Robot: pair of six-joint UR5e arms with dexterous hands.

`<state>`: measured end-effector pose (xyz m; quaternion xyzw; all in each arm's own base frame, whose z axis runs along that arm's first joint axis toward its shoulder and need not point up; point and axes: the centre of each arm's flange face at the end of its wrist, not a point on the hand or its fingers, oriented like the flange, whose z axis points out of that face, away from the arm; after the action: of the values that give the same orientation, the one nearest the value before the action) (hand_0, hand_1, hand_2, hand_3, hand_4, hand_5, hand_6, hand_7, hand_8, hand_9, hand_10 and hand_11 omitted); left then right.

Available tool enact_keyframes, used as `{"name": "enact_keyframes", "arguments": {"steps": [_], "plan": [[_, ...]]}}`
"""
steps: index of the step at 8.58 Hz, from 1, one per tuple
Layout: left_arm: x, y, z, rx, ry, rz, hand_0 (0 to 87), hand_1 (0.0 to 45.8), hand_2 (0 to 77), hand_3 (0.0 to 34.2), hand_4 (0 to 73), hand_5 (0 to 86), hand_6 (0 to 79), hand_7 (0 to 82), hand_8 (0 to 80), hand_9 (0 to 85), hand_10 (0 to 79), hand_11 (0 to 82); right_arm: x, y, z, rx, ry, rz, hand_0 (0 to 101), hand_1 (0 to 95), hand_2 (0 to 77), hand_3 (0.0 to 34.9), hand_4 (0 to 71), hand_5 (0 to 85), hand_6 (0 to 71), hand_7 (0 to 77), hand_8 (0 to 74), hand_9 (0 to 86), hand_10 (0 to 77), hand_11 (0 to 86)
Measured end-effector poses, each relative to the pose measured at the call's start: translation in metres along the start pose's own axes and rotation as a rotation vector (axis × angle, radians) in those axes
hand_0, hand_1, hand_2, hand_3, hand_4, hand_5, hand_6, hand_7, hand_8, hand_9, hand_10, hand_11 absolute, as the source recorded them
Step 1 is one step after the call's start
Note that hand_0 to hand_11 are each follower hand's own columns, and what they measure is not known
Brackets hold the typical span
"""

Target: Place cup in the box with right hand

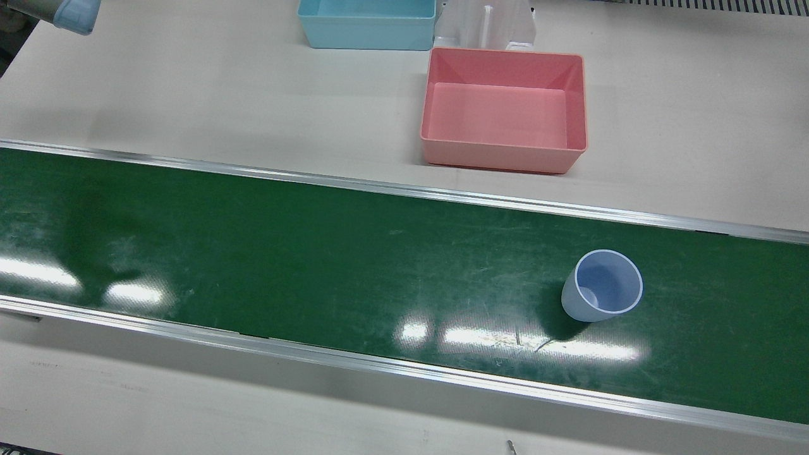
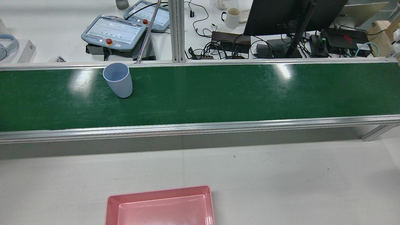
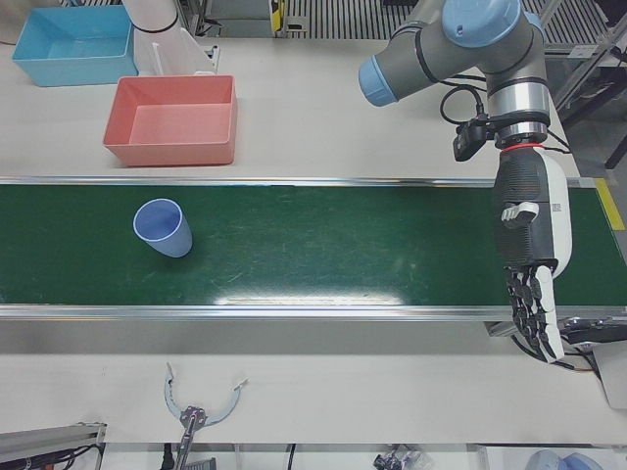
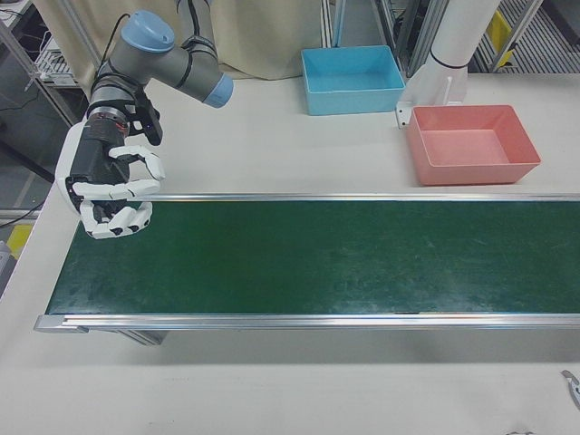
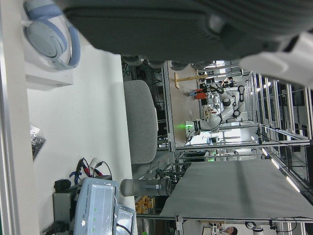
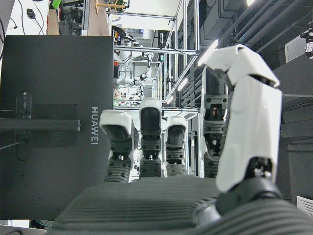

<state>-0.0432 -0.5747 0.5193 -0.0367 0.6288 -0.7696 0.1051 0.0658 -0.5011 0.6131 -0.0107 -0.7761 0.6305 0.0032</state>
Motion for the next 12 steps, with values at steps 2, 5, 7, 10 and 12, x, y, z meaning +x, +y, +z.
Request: {"name": "enact_keyframes", "arguments": {"steps": [2,5,7,10,12], "plan": [[0.0,-0.0001,0.0,0.0,0.0,0.0,0.0,0.5,0.5,0.0,0.0,0.0,0.0,0.0,0.0,0.5,0.0,0.0,0.0002,0.0,0.0,0.0,0.001,0.0,57,24.0,33.8,0.0,51.8,12.5,22.9,69.8,39.8,58.4,46.9,68.2],[0.0,-0.0004,0.0001,0.001,0.0,0.0,0.0,0.5,0.5,0.0,0.0,0.0,0.0,0.0,0.0,0.5,0.0,0.0,0.0003,0.0003,0.0004,-0.001,0.0,0.0,57,24.0,33.8,0.0,51.8,12.5,22.9,69.8,39.8,57.8,47.5,67.6],[0.0,-0.0003,0.0001,0.001,0.0,0.0,0.0,0.5,0.5,0.0,0.0,0.0,0.0,0.0,0.0,0.5,0.0,0.0,0.0002,0.0006,0.0012,-0.002,0.0,-0.001,58,24.5,34.4,0.0,51.8,12.5,22.9,69.8,39.8,57.8,47.5,67.6],[0.0,0.0,0.0,0.0,0.0,0.0,0.0,0.5,0.5,0.0,0.0,0.0,0.0,0.0,0.0,0.5,0.0,0.0,0.0001,0.0005,0.0003,-0.001,0.0,0.0,57,24.5,34.4,0.0,51.8,12.5,22.9,69.8,39.8,57.8,47.5,67.6],[0.0,0.0,0.0,0.0,0.0,0.0,0.0,0.5,0.5,0.0,0.0,0.0,0.0,0.0,0.0,0.5,0.0,0.0,0.0002,0.0005,0.0002,-0.001,0.0,0.0,58,24.5,34.4,0.0,51.8,12.5,22.9,69.8,39.8,57.8,47.5,67.6]]}}
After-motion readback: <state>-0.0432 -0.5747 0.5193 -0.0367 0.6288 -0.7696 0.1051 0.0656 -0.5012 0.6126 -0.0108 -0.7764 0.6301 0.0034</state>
